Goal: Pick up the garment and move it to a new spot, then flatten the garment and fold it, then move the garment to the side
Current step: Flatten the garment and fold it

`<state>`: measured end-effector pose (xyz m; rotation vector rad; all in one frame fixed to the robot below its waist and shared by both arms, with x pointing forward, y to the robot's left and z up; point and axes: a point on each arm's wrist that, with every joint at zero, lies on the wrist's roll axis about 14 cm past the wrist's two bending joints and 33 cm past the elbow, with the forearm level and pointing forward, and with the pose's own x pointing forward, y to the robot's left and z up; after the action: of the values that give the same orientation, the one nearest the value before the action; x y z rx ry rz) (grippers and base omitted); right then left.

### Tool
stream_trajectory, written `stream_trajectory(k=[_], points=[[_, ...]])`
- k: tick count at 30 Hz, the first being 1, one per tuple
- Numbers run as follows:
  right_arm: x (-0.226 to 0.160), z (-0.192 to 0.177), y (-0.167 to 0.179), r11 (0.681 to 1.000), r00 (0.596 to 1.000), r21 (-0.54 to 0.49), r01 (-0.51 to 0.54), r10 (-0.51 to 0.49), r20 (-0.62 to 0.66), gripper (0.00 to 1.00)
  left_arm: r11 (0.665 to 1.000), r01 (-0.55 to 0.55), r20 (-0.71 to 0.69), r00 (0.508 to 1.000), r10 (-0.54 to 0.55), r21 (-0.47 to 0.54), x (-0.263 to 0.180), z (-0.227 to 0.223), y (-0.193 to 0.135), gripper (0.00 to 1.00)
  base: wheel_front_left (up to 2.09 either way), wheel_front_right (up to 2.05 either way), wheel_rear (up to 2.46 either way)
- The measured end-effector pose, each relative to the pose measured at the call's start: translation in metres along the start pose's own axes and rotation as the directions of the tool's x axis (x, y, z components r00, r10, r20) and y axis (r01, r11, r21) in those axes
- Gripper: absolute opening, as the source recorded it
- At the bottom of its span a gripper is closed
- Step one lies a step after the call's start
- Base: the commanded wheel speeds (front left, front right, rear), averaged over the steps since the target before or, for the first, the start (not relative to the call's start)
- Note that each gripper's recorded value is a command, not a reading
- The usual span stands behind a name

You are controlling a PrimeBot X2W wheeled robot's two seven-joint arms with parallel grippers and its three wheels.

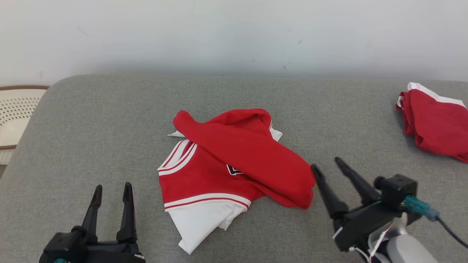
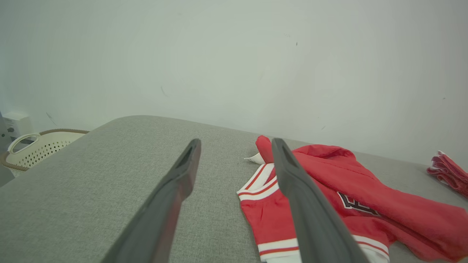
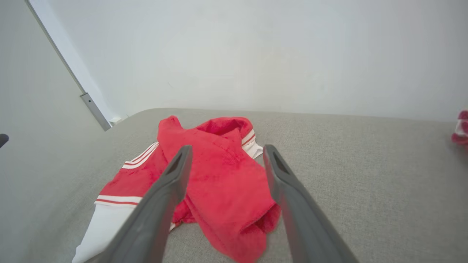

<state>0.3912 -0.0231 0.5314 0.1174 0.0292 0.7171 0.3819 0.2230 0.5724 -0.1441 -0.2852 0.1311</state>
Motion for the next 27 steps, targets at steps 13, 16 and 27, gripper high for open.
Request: stream_trajectory(k=[13, 16, 27], points=[[0.015, 0.004, -0.051, 0.992, 0.993, -0.081, 0.097, -0.102, -0.055, 1.00, 1.000, -0.013, -0.002, 1.000, 0.013, 0.005, -0.002, 0.000, 0.004, 1.00, 0.00, 0.00, 0.00], [0.026, -0.002, -0.058, 0.993, 0.991, -0.072, 0.096, -0.102, -0.091, 1.00, 1.000, -0.017, -0.005, 1.000, 0.017, 0.007, -0.002, -0.001, 0.005, 1.00, 0.00, 0.00, 0.00], [0.057, -0.046, -0.076, 0.993, 0.954, -0.067, 0.094, -0.109, -0.281, 1.00, 0.999, -0.035, -0.017, 0.999, 0.035, 0.004, -0.001, -0.005, 0.010, 1.00, 0.00, 0.00, 0.00]])
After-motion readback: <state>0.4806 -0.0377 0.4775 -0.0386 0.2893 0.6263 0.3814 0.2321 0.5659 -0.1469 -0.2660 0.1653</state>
